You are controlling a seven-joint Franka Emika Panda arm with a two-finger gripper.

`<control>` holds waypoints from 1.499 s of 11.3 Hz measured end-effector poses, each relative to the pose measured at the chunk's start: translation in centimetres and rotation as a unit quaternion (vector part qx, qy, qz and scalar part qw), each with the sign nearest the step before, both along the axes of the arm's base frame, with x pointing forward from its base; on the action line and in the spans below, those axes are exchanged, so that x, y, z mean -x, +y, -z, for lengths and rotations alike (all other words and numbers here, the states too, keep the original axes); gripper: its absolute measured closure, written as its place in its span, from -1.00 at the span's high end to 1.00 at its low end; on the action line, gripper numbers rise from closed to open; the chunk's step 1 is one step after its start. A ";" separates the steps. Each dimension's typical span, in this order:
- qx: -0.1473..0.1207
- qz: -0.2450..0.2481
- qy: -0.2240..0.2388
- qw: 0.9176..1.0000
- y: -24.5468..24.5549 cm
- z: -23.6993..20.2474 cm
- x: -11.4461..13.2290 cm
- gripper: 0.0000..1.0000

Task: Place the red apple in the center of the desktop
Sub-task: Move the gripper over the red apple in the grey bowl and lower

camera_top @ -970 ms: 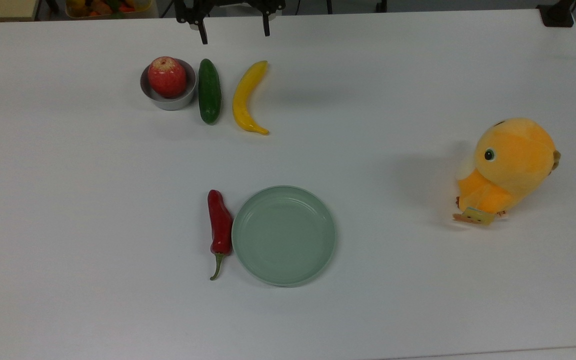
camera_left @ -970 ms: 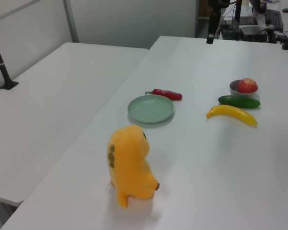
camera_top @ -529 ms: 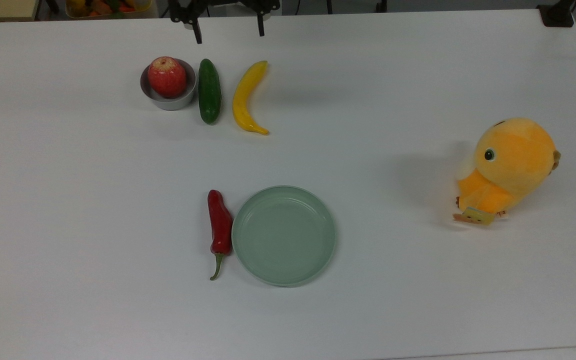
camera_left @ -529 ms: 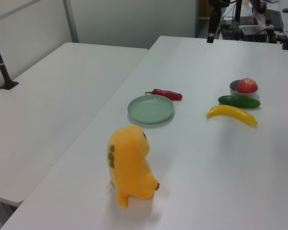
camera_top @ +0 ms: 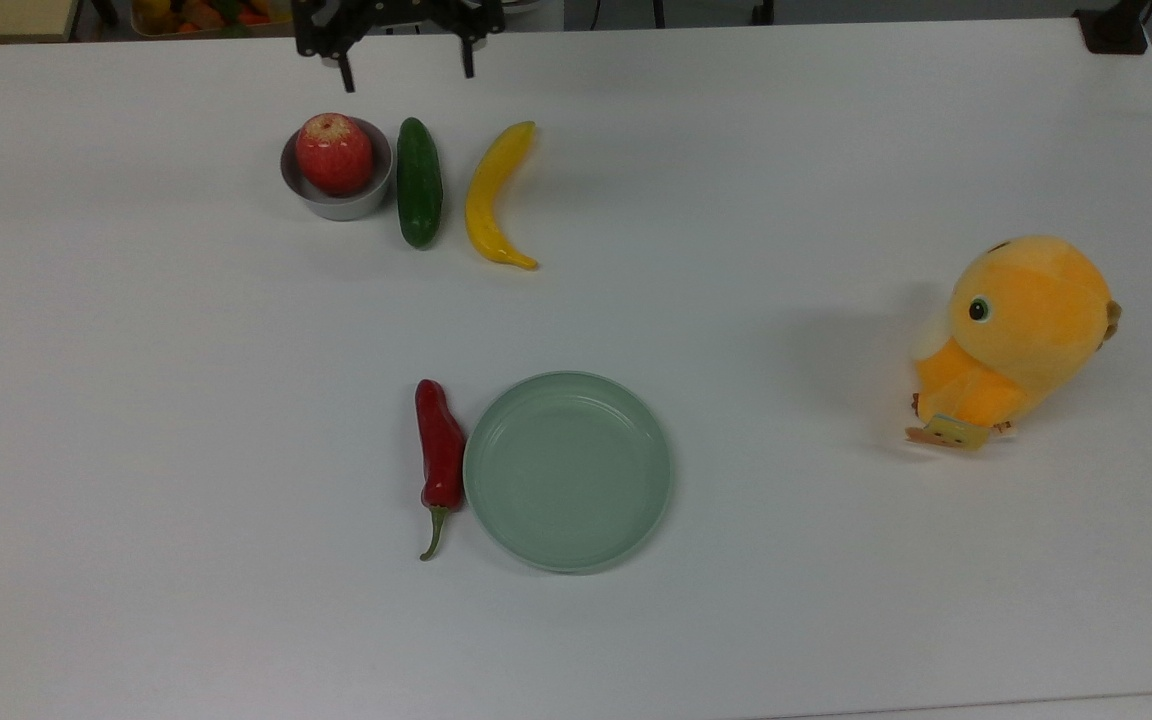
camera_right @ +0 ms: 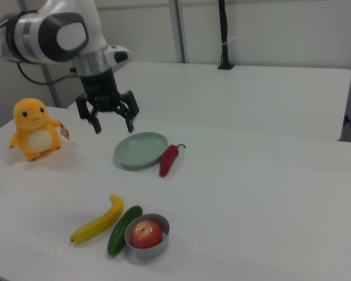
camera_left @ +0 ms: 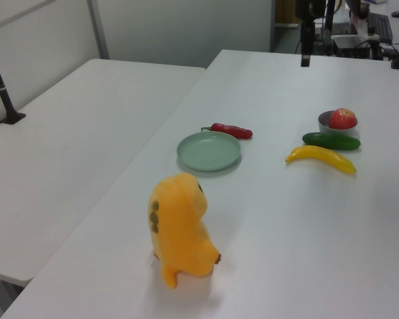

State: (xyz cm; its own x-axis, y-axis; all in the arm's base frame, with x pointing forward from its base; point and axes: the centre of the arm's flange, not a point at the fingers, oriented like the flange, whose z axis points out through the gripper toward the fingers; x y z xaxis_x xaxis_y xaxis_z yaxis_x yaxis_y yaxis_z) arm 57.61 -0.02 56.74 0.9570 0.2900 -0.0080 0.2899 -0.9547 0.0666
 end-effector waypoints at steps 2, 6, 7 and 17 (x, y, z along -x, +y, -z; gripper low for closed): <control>0.022 -0.055 0.035 0.998 -1.9 2.8 0.5 1.00; 0.021 -0.116 0.107 0.987 -5.2 8.8 1.8 1.00; 0.015 -0.127 0.126 0.984 -5.8 10.6 1.9 1.00; 0.063 -0.212 0.186 0.957 -7.4 21.8 3.2 1.00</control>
